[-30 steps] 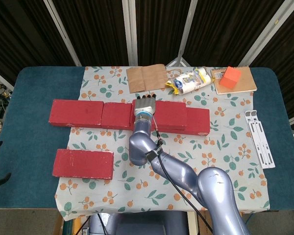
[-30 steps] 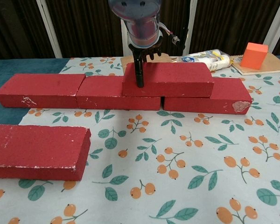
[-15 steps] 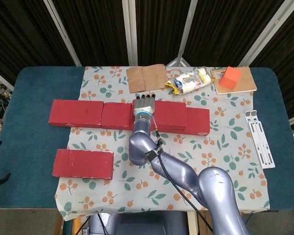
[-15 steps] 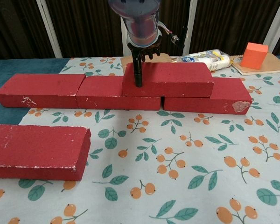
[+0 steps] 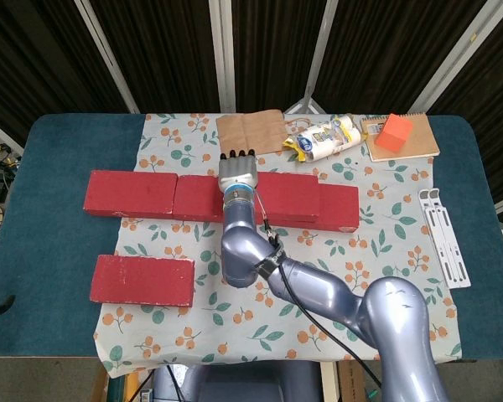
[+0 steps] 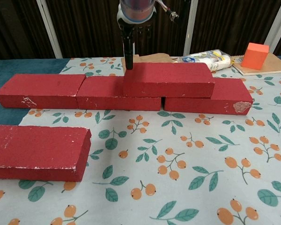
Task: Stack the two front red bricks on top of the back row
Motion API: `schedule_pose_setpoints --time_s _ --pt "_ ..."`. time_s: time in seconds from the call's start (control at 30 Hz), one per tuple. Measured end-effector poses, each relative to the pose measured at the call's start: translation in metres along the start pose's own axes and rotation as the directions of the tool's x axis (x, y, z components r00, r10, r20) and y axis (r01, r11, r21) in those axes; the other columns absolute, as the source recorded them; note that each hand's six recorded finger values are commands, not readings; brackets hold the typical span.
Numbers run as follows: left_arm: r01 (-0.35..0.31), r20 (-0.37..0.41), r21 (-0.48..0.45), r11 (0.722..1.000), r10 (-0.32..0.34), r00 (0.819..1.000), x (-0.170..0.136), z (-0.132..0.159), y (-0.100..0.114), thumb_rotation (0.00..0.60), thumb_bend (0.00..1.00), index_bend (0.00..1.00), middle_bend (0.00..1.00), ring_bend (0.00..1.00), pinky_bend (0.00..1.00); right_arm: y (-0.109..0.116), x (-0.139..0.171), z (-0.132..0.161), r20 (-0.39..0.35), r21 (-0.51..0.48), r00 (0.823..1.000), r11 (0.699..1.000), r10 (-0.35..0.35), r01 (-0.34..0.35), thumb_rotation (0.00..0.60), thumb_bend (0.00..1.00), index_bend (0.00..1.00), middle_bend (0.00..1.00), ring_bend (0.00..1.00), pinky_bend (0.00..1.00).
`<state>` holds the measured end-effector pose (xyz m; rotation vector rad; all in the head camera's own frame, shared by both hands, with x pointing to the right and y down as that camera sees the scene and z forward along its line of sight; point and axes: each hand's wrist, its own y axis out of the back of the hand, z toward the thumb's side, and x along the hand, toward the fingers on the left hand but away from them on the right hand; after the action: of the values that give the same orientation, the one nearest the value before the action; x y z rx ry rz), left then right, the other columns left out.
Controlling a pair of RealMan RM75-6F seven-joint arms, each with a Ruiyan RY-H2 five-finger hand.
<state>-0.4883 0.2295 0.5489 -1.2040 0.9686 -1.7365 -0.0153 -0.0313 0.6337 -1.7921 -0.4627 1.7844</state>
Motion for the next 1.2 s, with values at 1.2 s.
schedule_pose_setpoints --time_s 1.2 --pt "0.097 0.249 -0.135 0.986 -0.061 0.966 -0.019 0.051 -0.007 0.600 0.04 0.01 0.00 0.00 0.06 -0.166 0.228 -0.353 0.053 -0.264 0.916 0.879 -0.399 0.398 0.600 0.21 0.00 0.00 0.00 0.00"
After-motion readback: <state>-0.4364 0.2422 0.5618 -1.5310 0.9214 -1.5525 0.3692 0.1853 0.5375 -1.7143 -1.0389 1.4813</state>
